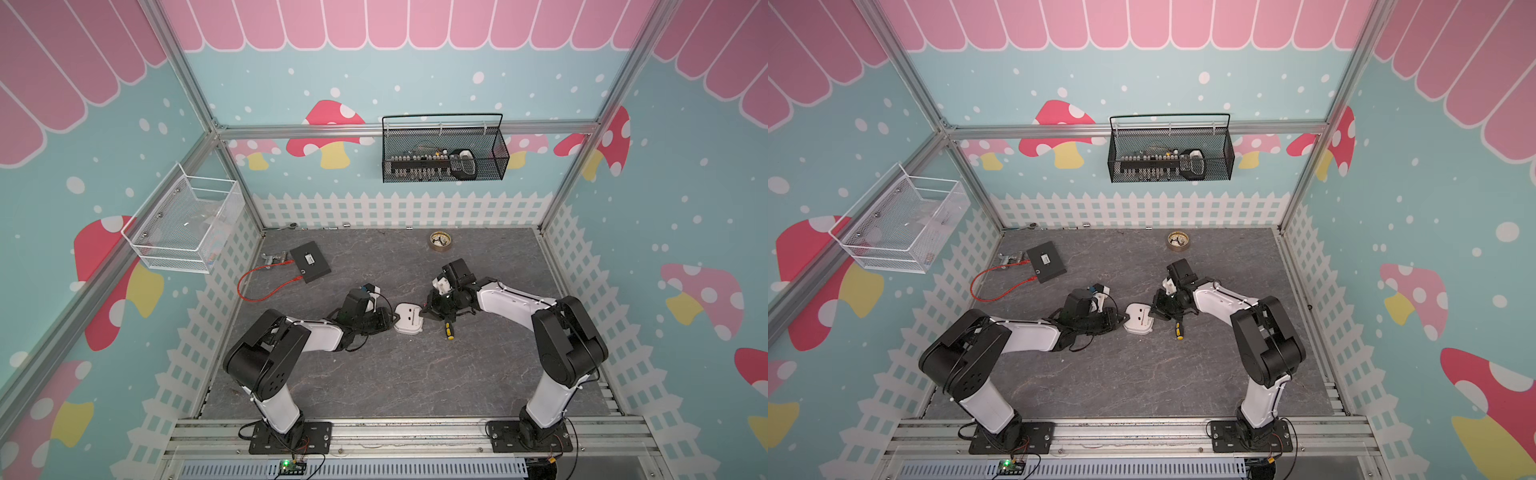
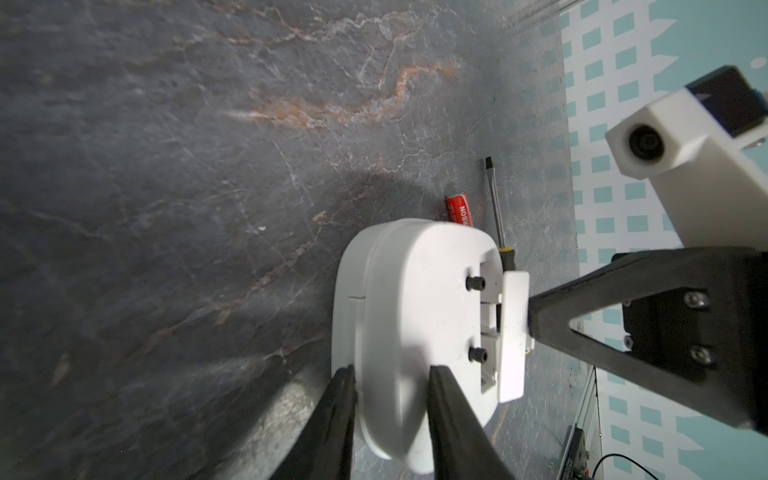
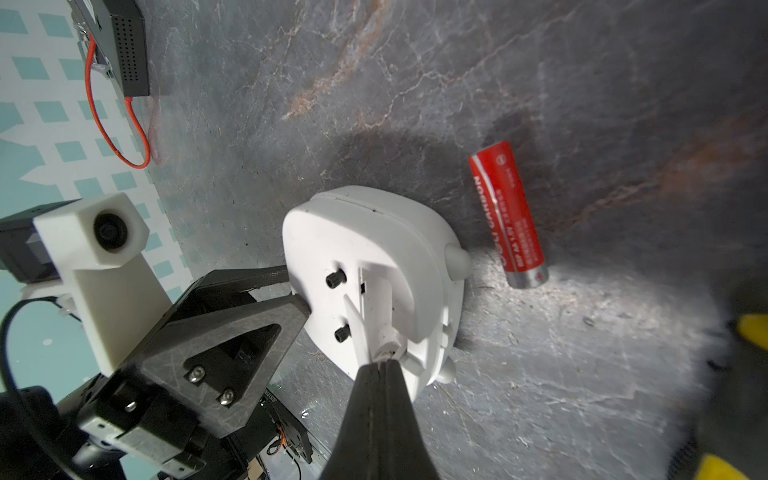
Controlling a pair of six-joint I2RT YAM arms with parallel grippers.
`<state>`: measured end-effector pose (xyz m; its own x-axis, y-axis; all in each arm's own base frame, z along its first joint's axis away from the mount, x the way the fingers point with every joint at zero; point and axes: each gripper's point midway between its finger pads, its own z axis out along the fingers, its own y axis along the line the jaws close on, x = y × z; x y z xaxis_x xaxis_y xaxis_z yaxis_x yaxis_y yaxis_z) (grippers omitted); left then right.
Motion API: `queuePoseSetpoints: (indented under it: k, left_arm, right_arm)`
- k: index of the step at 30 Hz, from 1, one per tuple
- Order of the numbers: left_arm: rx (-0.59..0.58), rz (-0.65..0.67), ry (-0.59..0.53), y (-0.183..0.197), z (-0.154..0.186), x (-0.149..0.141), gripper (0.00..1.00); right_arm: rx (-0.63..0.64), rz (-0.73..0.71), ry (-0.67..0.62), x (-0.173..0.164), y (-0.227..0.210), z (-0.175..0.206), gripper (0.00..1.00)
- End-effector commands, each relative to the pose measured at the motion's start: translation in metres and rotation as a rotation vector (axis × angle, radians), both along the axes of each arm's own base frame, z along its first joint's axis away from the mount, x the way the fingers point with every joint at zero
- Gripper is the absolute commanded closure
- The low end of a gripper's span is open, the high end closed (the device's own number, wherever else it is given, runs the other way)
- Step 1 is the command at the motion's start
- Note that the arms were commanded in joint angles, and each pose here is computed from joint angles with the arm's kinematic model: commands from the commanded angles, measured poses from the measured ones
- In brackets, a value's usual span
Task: Remove the battery from the alarm
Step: Install the cover on the alarm.
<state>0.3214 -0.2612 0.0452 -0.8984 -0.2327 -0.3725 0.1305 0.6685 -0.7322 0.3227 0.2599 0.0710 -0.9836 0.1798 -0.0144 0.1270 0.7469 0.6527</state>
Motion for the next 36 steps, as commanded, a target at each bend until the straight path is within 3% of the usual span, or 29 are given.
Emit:
queuePoseSetpoints:
  k: [1,18,36]
  left_arm:
    - [0.054,0.008,0.092,0.011,-0.028,-0.015,0.68]
    - [0.060,0.005,0.089,0.011,-0.028,-0.015,0.68]
    - [0.064,0.003,0.086,0.011,-0.029,-0.015,0.67]
  right_arm:
    - [0.025,-0.015,0.002,-0.004,-0.002,0.005,1.00]
    - [0.042,-0.077,0.018,0.000,-0.003,-0.003,1.00]
    - [-0.031,-0.092,-0.046,0.005,-0.007,0.008,1.00]
